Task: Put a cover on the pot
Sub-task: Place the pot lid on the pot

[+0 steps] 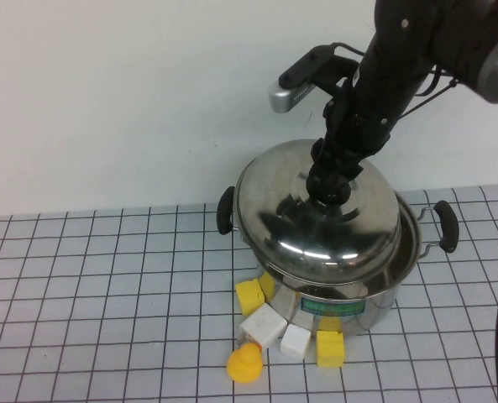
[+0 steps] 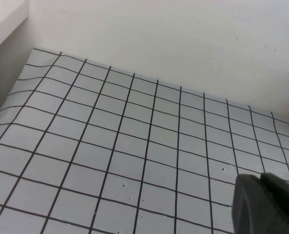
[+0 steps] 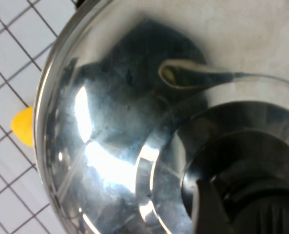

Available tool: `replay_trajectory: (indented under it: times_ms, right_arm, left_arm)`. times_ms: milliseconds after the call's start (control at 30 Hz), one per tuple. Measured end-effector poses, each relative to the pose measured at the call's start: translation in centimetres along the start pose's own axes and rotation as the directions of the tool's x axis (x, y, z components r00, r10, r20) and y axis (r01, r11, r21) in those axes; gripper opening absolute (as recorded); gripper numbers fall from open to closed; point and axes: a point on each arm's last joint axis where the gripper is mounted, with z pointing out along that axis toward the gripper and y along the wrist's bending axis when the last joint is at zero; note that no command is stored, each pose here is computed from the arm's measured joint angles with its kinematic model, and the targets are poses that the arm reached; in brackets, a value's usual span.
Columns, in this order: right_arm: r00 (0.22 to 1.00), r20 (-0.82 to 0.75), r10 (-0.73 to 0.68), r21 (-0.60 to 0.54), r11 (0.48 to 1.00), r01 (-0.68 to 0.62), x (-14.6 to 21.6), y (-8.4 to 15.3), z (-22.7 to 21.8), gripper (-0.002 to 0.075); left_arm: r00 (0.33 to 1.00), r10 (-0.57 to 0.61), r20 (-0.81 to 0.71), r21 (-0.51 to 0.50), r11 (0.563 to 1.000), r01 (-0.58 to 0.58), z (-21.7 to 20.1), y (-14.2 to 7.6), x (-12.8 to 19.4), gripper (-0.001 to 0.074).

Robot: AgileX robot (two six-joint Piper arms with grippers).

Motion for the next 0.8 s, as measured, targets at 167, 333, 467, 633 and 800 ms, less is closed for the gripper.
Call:
replay_trajectory:
  times_ms: [167, 333, 467, 633, 800]
  right_arm:
    - [0.999, -0.032, -0.007, 0.026, 1.000, 0.007, 0.1, -0.4, 1.0, 0.0354]
    - [0.999, -0.050, -0.016, 0.059, 0.998, 0.019, 0.3, -0.8, 1.0, 0.0354]
    - [0.998, -0.060, -0.021, 0.075, 0.997, 0.025, 0.3, -0.9, 1.1, 0.0354]
    - [0.997, -0.068, -0.022, 0.079, 0.996, 0.028, 0.3, -1.0, 1.4, 0.0354]
    - [0.996, -0.087, -0.031, 0.056, 0.998, 0.036, 0.4, -1.1, 2.7, 0.0354]
  left_arm:
    - [1.000, 0.000, 0.000, 0.000, 1.000, 0.000, 0.0, 0.0, 0.0, -0.0003]
    - [1.000, 0.000, 0.000, 0.000, 1.000, 0.000, 0.0, 0.0, 0.0, -0.0003]
    - [1.000, 0.000, 0.000, 0.000, 1.000, 0.000, 0.0, 0.0, 0.0, -0.0003]
    - [1.000, 0.000, 0.000, 0.000, 1.000, 0.000, 0.0, 0.0, 0.0, -0.0003]
    - [1.000, 0.000, 0.000, 0.000, 1.000, 0.000, 0.0, 0.0, 0.0, -0.0003]
